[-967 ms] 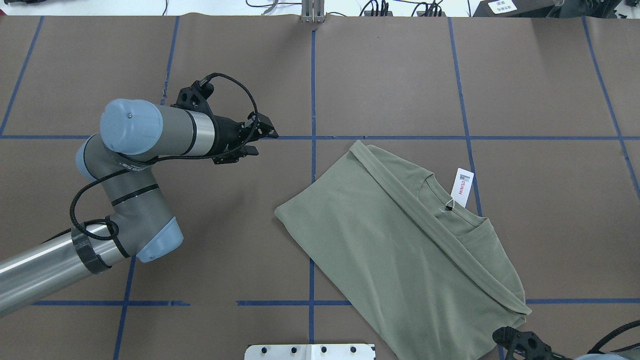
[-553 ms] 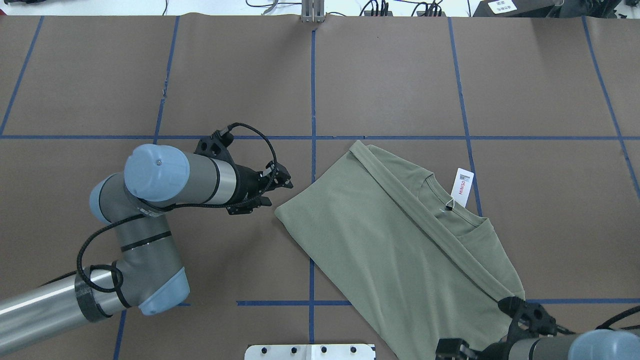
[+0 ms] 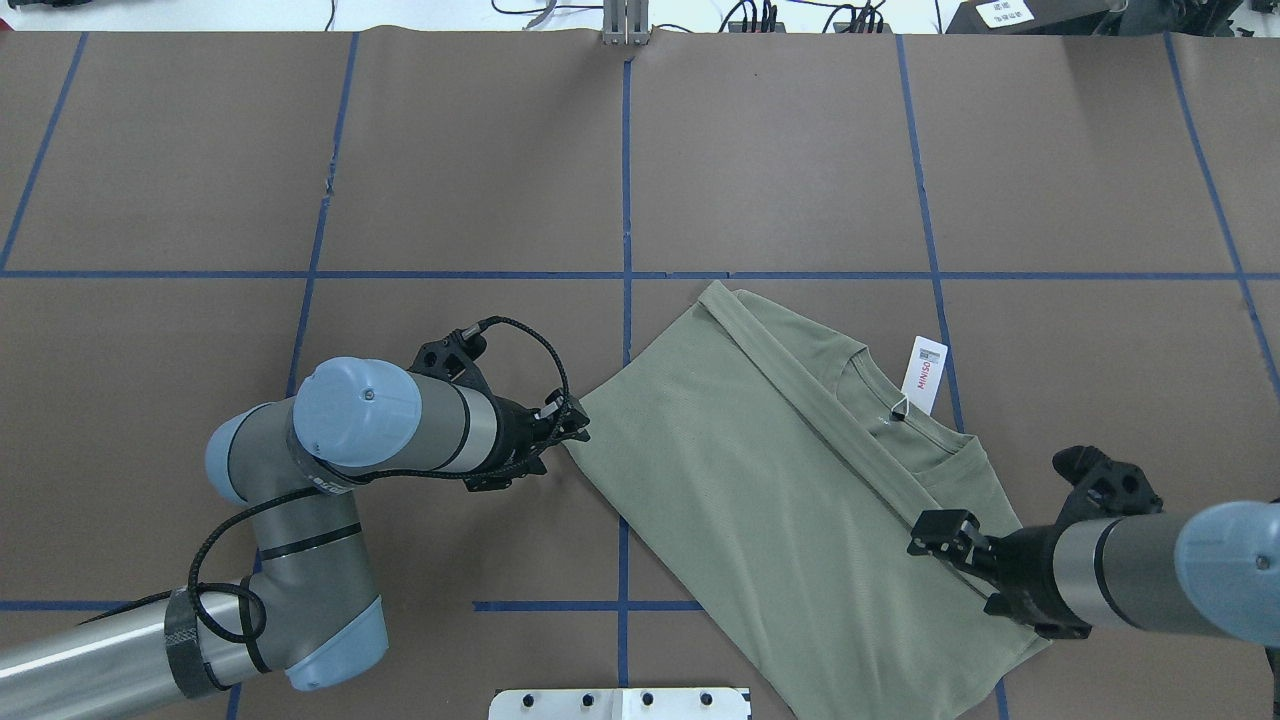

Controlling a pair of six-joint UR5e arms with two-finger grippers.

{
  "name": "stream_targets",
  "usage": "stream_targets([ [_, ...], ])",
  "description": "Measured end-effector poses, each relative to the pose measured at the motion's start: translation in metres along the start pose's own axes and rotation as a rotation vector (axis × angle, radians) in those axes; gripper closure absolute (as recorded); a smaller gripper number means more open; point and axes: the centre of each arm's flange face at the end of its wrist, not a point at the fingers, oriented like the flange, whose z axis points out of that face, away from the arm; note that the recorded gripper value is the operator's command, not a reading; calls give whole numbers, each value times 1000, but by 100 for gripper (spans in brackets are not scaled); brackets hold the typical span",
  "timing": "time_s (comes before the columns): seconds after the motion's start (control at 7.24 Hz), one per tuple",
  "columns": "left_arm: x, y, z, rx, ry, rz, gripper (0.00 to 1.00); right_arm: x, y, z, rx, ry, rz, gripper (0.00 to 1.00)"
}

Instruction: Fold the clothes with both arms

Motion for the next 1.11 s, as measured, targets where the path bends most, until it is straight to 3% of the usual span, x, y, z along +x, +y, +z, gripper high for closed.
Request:
stream_targets([
  [0.14,1,0,2,10,-1,3,50,-2,-8,1,12,-1,-7,0],
  [0.28,3,-1,3,20,3,5,63,-2,-12,2,17,-1,-10,0],
  [0.41,5,-1,4,35,10,7,86,-2,-13,4,19,2,-11,0],
  [0.55,8,-2,7,46,14,7,100,-1,-14,6,20,6,-11,0],
  [0.83,14,-5,12,63,16,16,100,1,-14,10,22,13,-11,0],
  [1.11,30,-44,-2,162,39,120,100,0,-14,10,21,12,-11,0],
])
